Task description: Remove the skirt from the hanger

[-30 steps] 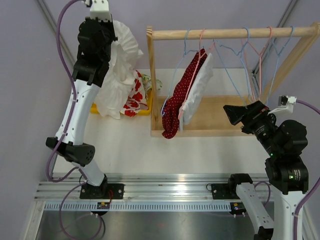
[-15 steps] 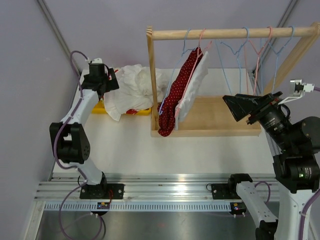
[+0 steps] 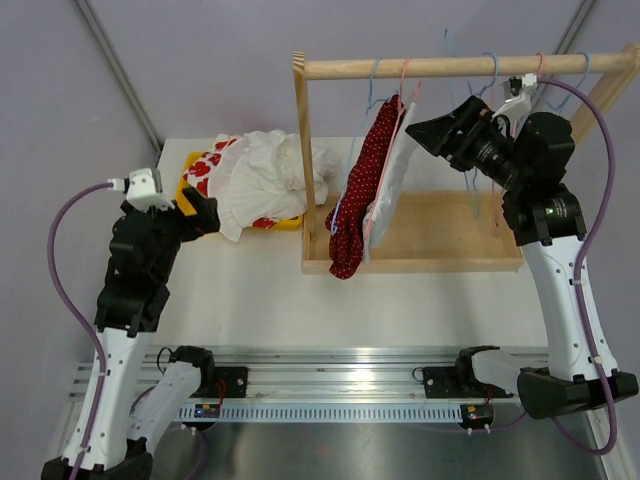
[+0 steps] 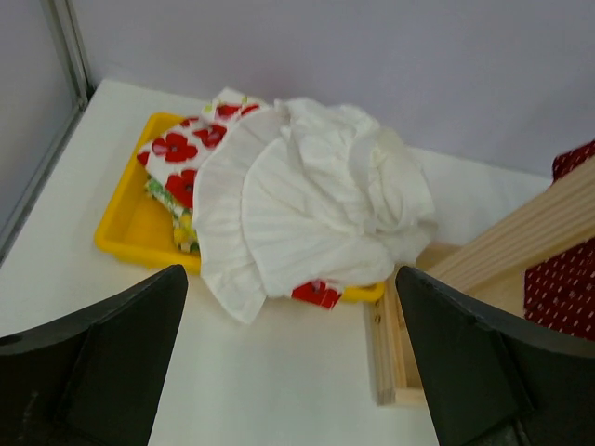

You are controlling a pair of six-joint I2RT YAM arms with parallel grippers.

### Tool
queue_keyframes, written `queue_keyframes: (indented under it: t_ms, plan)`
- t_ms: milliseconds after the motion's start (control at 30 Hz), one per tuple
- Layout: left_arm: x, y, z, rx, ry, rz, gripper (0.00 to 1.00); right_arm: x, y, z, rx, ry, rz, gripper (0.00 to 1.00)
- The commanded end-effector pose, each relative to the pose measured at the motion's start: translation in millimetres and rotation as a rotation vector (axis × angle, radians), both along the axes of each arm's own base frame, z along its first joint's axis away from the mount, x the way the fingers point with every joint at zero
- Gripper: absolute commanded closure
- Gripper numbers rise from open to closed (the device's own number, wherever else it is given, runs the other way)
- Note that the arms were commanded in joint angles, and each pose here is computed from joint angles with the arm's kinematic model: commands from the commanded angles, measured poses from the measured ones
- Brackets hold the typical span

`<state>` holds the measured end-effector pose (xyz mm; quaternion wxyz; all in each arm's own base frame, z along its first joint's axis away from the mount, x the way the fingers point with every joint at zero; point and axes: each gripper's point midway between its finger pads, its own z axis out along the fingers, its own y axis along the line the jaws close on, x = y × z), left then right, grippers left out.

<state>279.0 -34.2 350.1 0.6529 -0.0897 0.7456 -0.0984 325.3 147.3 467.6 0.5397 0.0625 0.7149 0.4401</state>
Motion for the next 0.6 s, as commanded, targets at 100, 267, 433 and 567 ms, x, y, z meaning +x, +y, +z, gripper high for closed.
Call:
queue_keyframes:
  t_ms: [100,267,433,567]
  plan:
    - [-43,-4,-90,0.053,0.243,-0.069,0.01,-11,33,24,-0.014,-0.098,0.032,0.13]
    - [-54,-8,-94,0.044,0.230,-0.092,0.01,-4,48,10,-0.008,-0.068,0.032,0.23]
    - [-51,-13,-99,0.042,0.251,-0.120,0.01,4,62,-3,-0.016,-0.032,0.040,0.31]
    - [-51,-12,-97,0.046,0.241,-0.114,0.01,6,68,-4,-0.019,-0.025,0.044,0.51]
